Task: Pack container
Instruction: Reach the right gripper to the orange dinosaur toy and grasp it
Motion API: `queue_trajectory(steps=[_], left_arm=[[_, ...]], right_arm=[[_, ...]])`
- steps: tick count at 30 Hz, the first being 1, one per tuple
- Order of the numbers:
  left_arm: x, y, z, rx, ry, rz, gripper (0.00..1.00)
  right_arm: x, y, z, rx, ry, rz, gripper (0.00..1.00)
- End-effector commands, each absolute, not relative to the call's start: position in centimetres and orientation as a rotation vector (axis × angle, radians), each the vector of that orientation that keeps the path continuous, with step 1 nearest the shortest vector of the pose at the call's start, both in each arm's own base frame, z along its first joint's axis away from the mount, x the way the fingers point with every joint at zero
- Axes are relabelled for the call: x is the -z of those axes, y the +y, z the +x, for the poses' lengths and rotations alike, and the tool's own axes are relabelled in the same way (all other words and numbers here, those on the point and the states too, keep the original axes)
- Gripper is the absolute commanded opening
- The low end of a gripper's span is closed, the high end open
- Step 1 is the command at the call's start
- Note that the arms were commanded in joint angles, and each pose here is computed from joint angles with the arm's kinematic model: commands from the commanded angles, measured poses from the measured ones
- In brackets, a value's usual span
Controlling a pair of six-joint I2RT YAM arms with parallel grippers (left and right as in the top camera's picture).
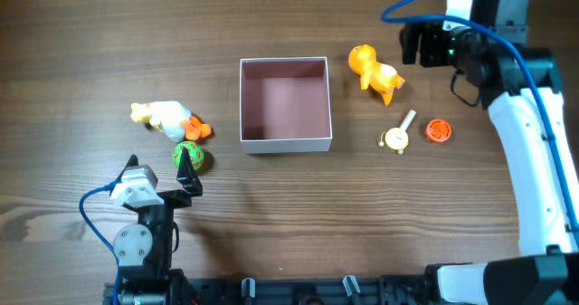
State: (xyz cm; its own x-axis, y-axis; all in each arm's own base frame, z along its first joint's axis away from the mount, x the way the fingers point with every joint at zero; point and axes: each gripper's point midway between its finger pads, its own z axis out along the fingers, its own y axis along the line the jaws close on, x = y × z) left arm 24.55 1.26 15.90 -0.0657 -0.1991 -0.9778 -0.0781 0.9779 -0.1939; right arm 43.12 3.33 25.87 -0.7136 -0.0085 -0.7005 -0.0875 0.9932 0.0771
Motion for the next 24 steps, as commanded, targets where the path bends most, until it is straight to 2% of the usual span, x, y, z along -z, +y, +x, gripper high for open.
queue_trajectory(steps=[1, 8, 12, 14, 17, 24], left_arm=[[-15.8, 1.4, 24.5, 0.075, 1.636, -0.202, 1.00], [-15.8, 1.4, 24.5, 0.075, 1.636, -0.202, 1.00], [-15.8, 1.4, 24.5, 0.075, 1.636, -0.202, 1.00], [-15.8, 1.4, 24.5, 0.075, 1.636, -0.202, 1.00], [-15.8, 1.4, 24.5, 0.075, 1.636, -0.202, 1.00], [-15.8, 1.4, 24.5, 0.075, 1.636, -0.202, 1.00]], right_arm=[[-27.8, 4.0, 43.9, -0.197, 2.300, -0.015, 1.00], [-26.8, 6.0, 43.7, -0.211, 2.293, -0.355, 1.00], [-23.6, 6.8, 44.3, -0.196, 2.354, -0.463, 0.97], [-22.0, 7.3, 44.6, -0.176, 2.380, -0.519, 0.90], [-19.4, 7.0, 45.4, -0.082, 2.439, -0.539, 0.85], [-13.5, 7.3, 45.8, -0.099, 2.577, -0.565, 0.84]])
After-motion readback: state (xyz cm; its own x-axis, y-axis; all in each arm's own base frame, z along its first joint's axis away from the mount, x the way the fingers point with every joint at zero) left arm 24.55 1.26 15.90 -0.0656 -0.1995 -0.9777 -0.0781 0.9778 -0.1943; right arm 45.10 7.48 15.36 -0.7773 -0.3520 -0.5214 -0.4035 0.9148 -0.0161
